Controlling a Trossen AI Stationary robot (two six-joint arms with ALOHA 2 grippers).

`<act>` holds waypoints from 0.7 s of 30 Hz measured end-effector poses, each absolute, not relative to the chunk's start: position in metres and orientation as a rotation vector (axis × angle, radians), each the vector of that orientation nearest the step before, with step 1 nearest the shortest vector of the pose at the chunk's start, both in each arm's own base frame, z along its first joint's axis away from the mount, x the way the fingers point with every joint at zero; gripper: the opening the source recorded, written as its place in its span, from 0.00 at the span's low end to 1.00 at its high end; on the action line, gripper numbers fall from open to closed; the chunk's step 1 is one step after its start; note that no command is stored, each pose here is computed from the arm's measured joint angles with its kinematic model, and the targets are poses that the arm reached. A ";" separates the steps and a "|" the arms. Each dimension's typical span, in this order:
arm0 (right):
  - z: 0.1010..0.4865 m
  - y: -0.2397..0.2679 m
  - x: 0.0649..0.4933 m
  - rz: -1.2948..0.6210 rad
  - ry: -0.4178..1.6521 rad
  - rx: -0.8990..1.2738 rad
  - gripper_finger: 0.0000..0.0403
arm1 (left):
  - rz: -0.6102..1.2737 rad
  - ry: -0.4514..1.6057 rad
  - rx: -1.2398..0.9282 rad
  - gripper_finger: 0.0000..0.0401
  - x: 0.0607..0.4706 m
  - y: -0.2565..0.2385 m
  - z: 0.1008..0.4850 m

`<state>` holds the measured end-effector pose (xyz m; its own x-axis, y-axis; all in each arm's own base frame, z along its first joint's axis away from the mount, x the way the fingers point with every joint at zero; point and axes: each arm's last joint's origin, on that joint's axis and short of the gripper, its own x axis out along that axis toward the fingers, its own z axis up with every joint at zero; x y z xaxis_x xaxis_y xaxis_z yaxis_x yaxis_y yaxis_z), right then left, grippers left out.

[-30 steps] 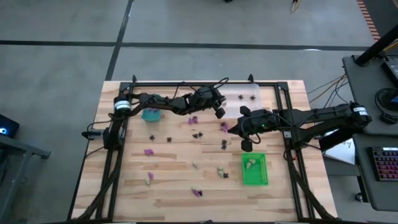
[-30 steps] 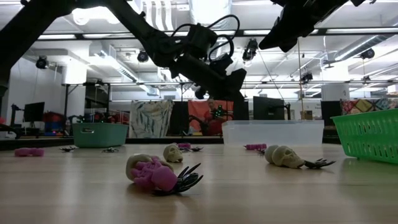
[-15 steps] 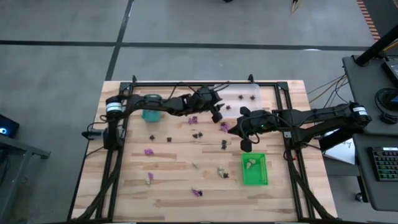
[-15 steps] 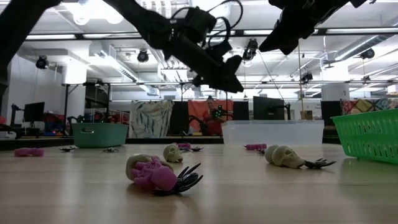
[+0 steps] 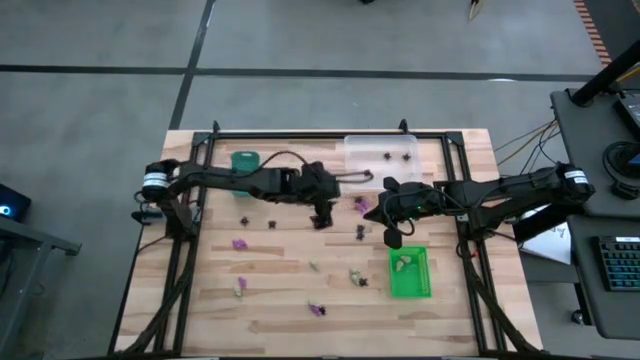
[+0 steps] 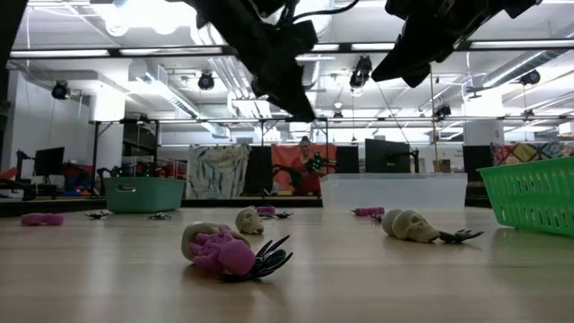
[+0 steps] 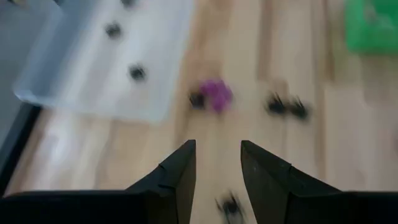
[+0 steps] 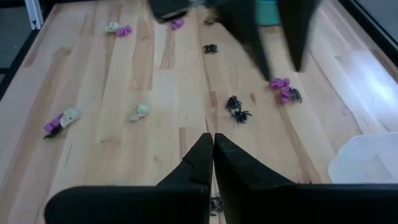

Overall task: Sort Halloween decoration
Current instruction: Put the purple skeleton toy into the blue bin

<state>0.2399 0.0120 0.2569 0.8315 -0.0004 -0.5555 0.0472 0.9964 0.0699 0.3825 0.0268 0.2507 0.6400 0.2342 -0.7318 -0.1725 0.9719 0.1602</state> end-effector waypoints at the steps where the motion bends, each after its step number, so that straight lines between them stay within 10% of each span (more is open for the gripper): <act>1: 0.257 0.013 0.241 -0.023 0.587 0.081 0.02 | 0.219 0.878 0.084 0.27 0.378 0.022 0.252; 21: 0.249 0.015 0.252 -0.013 0.581 0.080 0.02 | 0.084 1.252 0.160 0.27 0.268 -0.037 0.233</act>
<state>0.2517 0.0153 0.2491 0.8358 0.0102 -0.5489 0.0352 0.9968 0.0721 0.2679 -0.0367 0.2327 0.3120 0.1510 -0.9380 0.0237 0.9857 0.1666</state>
